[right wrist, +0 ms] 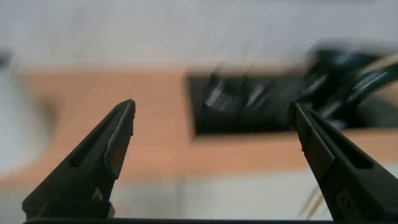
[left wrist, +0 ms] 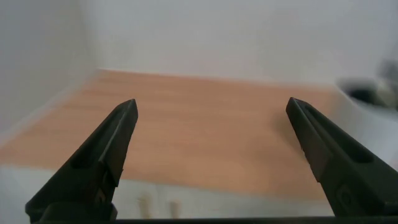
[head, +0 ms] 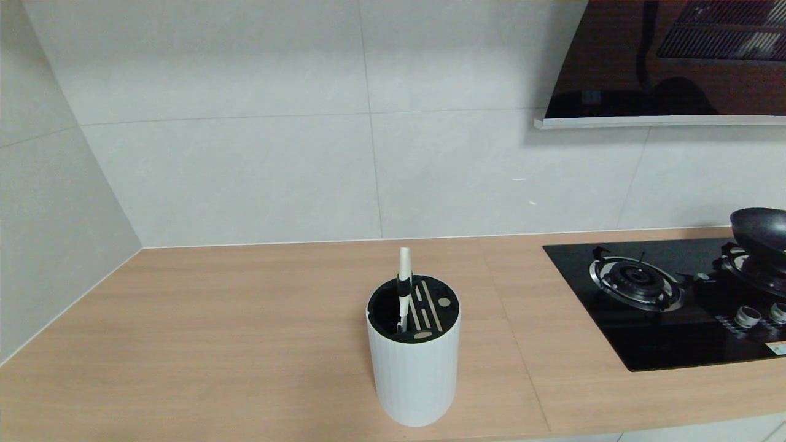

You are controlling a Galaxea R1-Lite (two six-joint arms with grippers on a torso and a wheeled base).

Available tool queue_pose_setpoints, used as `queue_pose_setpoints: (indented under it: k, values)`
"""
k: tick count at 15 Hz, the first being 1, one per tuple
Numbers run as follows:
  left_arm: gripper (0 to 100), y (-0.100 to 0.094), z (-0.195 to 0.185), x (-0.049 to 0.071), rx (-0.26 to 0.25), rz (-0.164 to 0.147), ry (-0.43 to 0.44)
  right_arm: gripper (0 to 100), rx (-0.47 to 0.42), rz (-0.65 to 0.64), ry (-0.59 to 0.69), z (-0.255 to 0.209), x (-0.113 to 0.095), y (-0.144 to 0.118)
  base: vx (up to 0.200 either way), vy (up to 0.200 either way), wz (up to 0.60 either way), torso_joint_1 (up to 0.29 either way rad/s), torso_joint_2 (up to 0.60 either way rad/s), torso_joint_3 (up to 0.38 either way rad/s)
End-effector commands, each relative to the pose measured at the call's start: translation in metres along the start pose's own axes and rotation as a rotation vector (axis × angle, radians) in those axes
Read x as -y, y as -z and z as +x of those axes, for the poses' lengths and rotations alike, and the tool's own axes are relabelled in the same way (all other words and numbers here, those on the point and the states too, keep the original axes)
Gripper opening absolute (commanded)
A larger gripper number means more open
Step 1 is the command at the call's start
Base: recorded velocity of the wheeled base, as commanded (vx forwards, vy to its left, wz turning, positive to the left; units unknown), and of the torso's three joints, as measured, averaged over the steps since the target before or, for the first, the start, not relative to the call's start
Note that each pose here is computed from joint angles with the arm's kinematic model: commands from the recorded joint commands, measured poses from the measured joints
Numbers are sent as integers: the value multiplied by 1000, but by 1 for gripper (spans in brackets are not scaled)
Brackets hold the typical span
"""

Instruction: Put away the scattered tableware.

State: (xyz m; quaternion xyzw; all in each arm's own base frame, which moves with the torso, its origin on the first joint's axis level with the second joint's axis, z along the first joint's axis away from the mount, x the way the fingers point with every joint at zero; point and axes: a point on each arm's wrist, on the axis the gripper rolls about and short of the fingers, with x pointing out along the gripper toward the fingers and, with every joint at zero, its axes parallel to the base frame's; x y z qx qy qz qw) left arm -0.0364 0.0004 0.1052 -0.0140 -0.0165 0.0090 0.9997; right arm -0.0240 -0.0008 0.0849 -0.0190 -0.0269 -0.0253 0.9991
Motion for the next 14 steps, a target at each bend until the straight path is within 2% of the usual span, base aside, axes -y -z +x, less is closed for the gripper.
queue_pose_setpoints:
  k: [1, 2, 4, 5, 6, 7, 8, 14]
  values:
    - [100, 23, 8, 1, -72, 15, 55, 100, -37, 4, -17, 1, -1, 8, 0, 0, 0, 0, 0, 0]
    - [100, 23, 9, 2, -48, 17, 93, 100, -63, 8, -20, 0, -1, 9, 0, 0, 0, 0, 0, 0]
    - [100, 23, 9, 2, -46, 32, 109, 100, -56, 25, -20, 1, -1, 9, 0, 0, 0, 0, 0, 0]
    - [100, 25, 10, 2, -46, 55, 111, 100, -55, 40, -20, 1, -1, 9, 0, 0, 0, 0, 0, 0]
    - [100, 31, 12, 2, -50, 106, 104, 100, -55, 48, -20, 1, -1, 9, 0, 0, 0, 0, 0, 0]
    - [100, 31, 12, 2, -45, 91, 96, 100, -55, 49, -18, 1, -1, 9, 0, 0, 0, 0, 0, 0]
    - [100, 31, 12, 2, -45, 57, 97, 100, -55, 49, -18, 1, -1, 9, 0, 0, 0, 0, 0, 0]
    - [100, 31, 12, 2, -44, 48, 97, 100, -54, 50, -35, 1, -1, 9, 0, 0, 0, 0, 0, 0]
